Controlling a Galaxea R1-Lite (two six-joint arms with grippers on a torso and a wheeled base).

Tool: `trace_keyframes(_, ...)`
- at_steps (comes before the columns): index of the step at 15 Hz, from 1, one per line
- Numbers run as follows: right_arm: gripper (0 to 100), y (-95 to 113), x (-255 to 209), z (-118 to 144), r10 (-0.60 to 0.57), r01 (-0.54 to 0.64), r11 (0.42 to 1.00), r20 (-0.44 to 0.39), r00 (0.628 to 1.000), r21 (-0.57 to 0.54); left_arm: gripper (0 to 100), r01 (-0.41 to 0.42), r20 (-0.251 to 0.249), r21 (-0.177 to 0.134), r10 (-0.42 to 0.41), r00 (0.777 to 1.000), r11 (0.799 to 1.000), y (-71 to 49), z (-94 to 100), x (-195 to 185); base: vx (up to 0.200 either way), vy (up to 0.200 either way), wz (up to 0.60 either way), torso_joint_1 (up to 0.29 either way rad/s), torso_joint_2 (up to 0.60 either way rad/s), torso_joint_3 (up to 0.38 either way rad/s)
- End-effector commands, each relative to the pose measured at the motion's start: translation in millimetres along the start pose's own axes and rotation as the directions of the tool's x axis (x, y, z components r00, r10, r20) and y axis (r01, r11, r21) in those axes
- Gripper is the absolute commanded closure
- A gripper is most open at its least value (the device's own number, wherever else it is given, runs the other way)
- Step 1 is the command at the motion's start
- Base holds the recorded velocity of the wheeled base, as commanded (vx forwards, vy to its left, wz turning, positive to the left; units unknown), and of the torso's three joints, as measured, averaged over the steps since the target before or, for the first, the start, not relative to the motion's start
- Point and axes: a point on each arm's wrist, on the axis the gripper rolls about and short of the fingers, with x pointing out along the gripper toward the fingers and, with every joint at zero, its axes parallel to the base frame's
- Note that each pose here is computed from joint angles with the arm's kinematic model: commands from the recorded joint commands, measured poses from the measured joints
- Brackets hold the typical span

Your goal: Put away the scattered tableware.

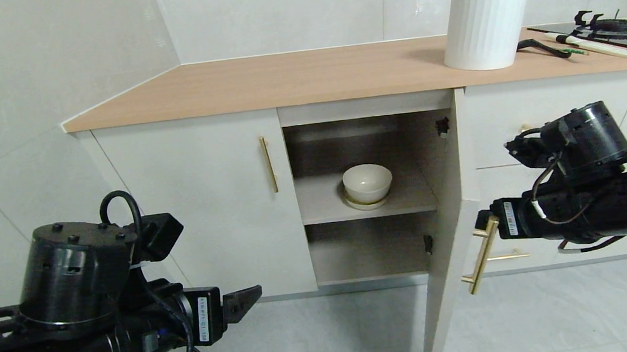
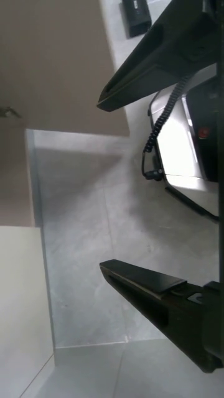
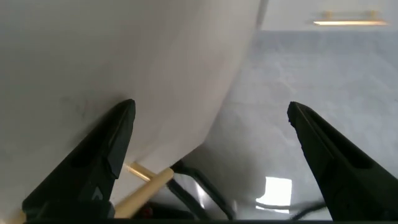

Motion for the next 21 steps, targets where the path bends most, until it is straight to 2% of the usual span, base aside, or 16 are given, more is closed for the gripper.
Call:
trace_keyframes(1, 0, 9.8, 19.1, -6.3, 0.014, -0.014, 1.000, -0.027, 1.000, -0.008, 0, 0.003, 0.010, -0.004, -0.003, 1.000, 1.000, -0.2, 1.5, -1.6, 0.000, 0.000, 0.00, 0.000, 0.00, 0.000)
trace_keyframes(6, 0, 22.9, 47.6, -11.4, 0.050, -0.050, 0.989, 0.001, 0.999, 0.139, 0, 0.004, 0.003, -0.002, -0.004, 1.000, 1.000, -0.8, 0.9, 0.3, 0.000, 0.000, 0.00, 0.000, 0.00, 0.000)
trace_keyframes(15, 0, 26.0, 65.9, -14.8, 0.049, -0.049, 0.985, 0.005, 0.999, 0.163, 0, 0.002, -0.024, 0.011, -0.002, 1.000, 1.000, -3.0, -3.5, 5.0, 0.000, 0.000, 0.00, 0.000, 0.00, 0.000)
trace_keyframes(21, 0, 26.9, 72.2, -15.4, 0.052, -0.054, 0.985, 0.014, 0.999, 0.166, 0, -0.001, -0.024, 0.010, 0.001, 1.000, 1.000, -2.7, -3.5, 5.5, 0.200, 0.000, 0.00, 0.002, 0.00, 0.003)
